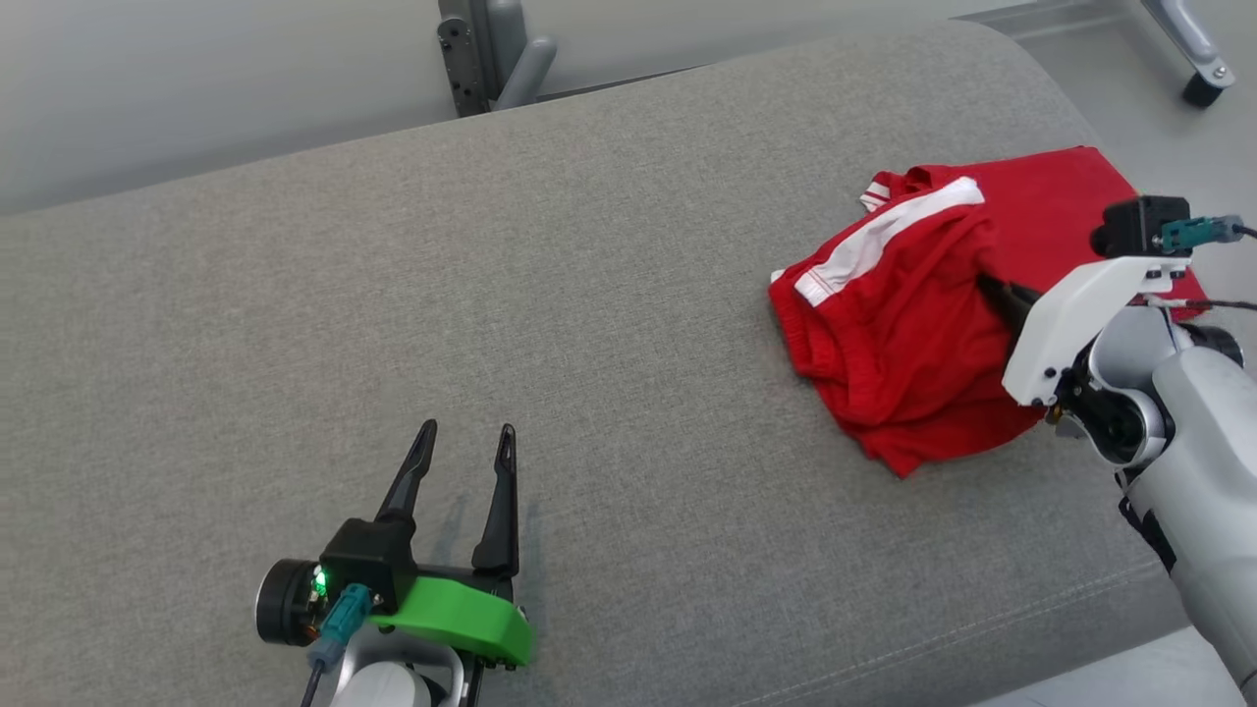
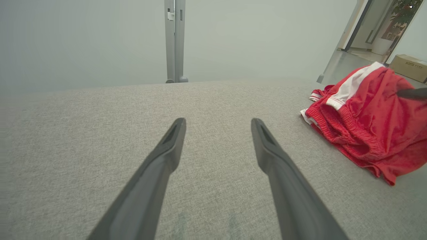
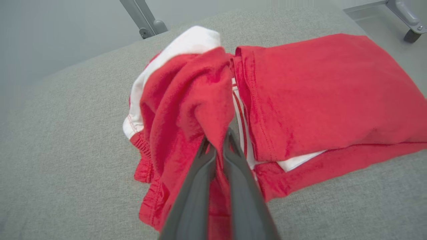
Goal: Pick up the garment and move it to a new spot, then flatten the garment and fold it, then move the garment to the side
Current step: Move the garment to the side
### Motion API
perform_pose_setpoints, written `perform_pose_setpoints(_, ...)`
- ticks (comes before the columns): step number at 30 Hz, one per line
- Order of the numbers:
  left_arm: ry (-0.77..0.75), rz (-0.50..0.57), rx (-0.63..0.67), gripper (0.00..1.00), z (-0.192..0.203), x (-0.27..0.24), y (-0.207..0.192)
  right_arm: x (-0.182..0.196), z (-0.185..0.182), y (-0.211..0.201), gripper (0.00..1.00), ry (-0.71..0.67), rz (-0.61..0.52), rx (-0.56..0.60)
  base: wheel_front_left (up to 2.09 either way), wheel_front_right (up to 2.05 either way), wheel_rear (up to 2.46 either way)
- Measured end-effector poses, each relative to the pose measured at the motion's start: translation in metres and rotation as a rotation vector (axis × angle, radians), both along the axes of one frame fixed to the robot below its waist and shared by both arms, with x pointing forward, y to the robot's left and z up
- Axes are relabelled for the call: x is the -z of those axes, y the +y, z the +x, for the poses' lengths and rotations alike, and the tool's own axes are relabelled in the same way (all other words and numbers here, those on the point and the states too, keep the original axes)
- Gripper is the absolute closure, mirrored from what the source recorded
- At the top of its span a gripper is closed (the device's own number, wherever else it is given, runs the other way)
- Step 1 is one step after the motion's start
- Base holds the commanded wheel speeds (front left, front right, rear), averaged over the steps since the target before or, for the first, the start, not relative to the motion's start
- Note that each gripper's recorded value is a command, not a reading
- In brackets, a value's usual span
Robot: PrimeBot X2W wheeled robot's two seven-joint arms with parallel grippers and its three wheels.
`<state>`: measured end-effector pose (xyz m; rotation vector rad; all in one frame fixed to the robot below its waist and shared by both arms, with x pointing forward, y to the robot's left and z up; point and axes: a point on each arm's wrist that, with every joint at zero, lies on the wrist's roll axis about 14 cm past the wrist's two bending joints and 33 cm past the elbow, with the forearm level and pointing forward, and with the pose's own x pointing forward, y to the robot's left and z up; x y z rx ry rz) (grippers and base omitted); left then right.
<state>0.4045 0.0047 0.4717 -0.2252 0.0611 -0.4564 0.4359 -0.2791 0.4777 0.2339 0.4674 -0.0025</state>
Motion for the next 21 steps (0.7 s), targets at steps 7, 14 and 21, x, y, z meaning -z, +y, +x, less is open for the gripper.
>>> perform_pose_setpoints(7, -0.007, 0.004, -0.035, 0.0, -0.005, -0.004, 0.013, -0.034, 0.022, -0.011, 1.0, -0.056, -0.06, 0.003, 0.0, 0.0, 0.0)
perform_pose_setpoints(14, -0.011, 0.006, -0.057, 0.0, -0.009, -0.006, 0.02, -0.055, 0.029, -0.035, 1.0, -0.065, -0.147, 0.024, 0.0, 0.0, 0.0)
perform_pose_setpoints(21, 0.005, 0.026, -0.056, 0.0, -0.009, 0.003, 0.024, -0.047, 0.032, -0.057, 1.0, -0.032, -0.217, 0.053, 0.0, 0.0, 0.0)
